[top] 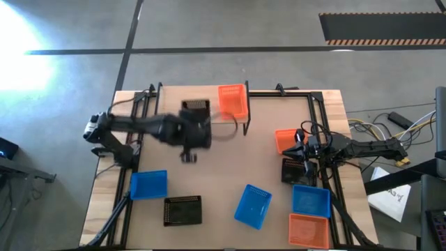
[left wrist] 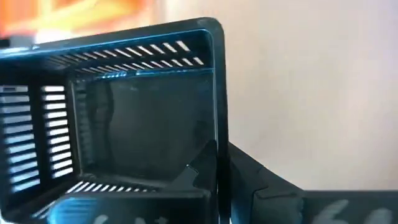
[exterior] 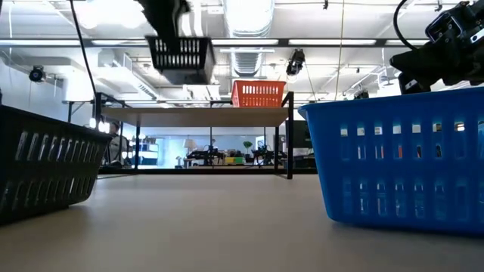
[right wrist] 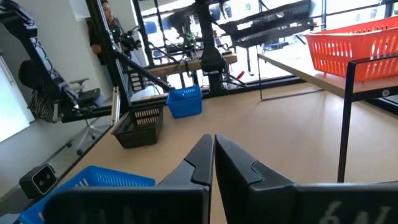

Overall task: Stack baskets on shelf by color
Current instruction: Put the top left black basket on the shelf

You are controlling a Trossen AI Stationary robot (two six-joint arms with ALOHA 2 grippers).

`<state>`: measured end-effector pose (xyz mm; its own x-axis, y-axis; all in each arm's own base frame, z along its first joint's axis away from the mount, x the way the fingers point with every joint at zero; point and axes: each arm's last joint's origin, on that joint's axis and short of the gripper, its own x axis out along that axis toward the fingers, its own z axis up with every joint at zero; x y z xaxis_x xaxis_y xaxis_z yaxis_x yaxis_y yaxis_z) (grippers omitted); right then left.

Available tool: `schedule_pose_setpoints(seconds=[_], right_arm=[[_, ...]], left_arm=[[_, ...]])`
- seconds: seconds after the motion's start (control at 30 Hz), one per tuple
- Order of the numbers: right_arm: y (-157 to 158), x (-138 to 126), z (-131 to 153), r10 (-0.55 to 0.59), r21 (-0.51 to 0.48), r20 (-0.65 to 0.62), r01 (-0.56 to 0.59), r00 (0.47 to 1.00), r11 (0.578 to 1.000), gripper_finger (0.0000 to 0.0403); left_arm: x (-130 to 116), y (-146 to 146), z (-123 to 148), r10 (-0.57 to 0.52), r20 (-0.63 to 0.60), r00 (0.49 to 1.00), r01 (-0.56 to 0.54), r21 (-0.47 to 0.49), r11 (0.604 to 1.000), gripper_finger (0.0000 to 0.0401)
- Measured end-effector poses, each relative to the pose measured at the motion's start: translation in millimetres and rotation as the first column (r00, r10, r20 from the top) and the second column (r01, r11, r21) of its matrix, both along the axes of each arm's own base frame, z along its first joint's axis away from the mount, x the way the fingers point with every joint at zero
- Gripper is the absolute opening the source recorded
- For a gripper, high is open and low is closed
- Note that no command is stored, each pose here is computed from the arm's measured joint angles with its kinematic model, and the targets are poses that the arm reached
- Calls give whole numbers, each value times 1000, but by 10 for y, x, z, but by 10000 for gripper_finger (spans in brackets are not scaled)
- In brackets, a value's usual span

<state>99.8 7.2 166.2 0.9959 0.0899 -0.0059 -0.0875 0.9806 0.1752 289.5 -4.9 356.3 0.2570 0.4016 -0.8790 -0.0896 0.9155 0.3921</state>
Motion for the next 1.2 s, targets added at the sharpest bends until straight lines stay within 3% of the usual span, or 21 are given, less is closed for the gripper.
schedule_pose_setpoints(seconds=[0.13,0.37,0.7,0.93,1.2], right_arm=[[0,0,0,0,0,0,0,1000,1000,9],[0,0,1,0,0,0,0,1000,1000,9],[0,0,2,0,0,1,0,1000,1000,9],[0,0,1,0,0,1,0,1000,1000,9],[0,0,1,0,0,1,0,1000,1000,9]], left_arm=[[-39,502,-26,68,-20,997,-67,31,997,1],[55,935,-152,-53,-29,998,56,93,994,1],[156,984,-284,-163,28,986,162,23,986,1],[155,984,-302,-156,27,987,156,18,988,1],[159,984,-300,-60,77,995,62,-15,998,1]])
